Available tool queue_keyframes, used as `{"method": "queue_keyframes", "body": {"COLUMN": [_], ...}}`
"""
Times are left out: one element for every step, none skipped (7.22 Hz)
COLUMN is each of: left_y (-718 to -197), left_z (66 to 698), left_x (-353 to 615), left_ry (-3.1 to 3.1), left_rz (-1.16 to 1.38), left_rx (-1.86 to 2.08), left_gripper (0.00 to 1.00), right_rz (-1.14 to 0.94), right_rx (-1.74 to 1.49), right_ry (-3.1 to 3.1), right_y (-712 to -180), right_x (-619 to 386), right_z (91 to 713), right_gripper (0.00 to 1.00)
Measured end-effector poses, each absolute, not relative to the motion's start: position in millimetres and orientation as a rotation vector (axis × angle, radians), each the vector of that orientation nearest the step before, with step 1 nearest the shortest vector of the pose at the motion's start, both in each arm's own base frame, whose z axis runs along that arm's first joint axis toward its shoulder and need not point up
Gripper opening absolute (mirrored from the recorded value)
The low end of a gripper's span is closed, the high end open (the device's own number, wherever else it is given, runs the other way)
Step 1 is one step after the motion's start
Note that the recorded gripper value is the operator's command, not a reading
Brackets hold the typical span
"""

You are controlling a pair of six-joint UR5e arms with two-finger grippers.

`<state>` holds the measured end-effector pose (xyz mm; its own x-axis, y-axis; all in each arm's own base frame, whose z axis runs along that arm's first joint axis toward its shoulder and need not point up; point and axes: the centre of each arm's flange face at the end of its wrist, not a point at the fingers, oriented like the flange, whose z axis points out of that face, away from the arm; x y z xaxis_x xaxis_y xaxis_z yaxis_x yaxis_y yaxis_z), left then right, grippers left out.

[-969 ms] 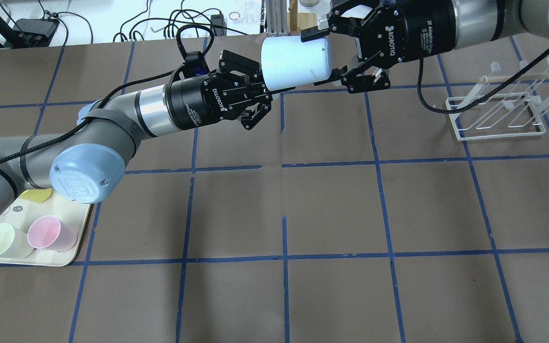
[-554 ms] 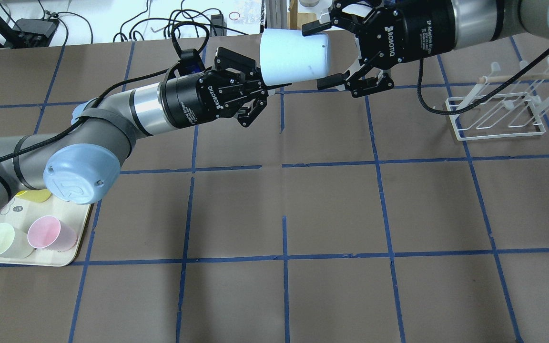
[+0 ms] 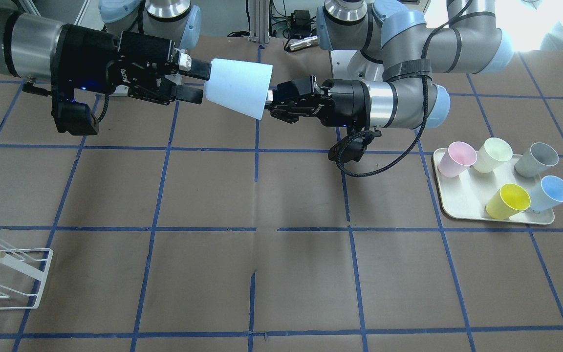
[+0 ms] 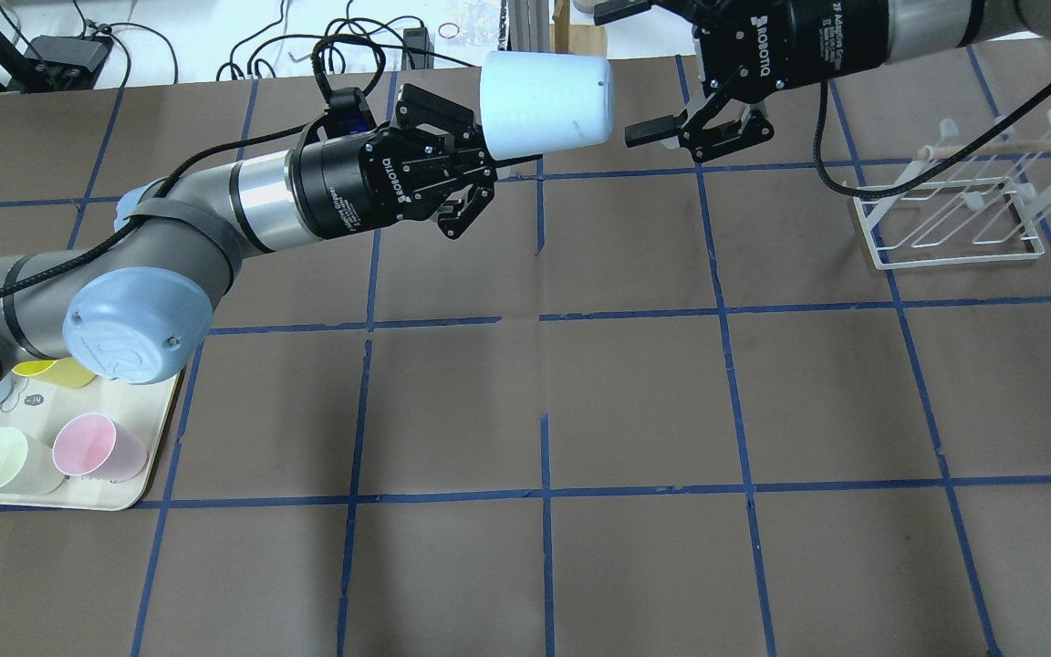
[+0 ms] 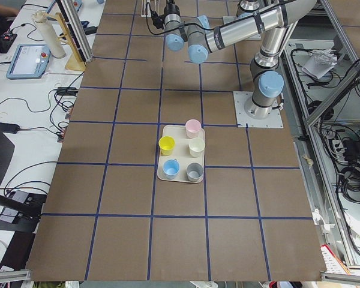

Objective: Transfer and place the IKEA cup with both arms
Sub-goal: 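Carry the cup toward the tray with the left gripper while the right gripper withdraws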

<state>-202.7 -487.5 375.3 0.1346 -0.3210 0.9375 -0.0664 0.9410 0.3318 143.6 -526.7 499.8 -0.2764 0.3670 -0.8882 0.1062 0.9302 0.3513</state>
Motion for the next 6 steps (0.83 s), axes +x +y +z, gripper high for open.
{"method": "queue_keyframes", "body": {"left_y": [-489, -490, -492, -493, -496, -498], "left_z": [375, 373, 371, 366, 358, 347], "left_x": [-192, -179, -163, -144, -119, -91], "left_ry": [-1.482, -1.543, -1.616, -1.708, -1.819, -1.943], "left_rz": [-0.177, -0.162, -0.146, -0.130, -0.114, -0.105], "left_rx": [0.330, 0.337, 0.348, 0.362, 0.382, 0.411], "left_gripper": [0.00, 0.00, 0.00, 0.00, 0.00, 0.00], "right_rz": [0.233, 0.195, 0.176, 0.184, 0.208, 0.240], "right_rx": [0.351, 0.326, 0.307, 0.303, 0.305, 0.313], "right_ry": [1.890, 1.993, 2.125, 2.283, 2.457, 2.620], "right_y": [-536, -543, -547, -548, -548, -548], "right_x": [133, 120, 109, 99, 87, 78], "right_z": [502, 498, 490, 477, 463, 451], "right_gripper": [1.00, 1.00, 1.00, 1.00, 1.00, 1.00]}}
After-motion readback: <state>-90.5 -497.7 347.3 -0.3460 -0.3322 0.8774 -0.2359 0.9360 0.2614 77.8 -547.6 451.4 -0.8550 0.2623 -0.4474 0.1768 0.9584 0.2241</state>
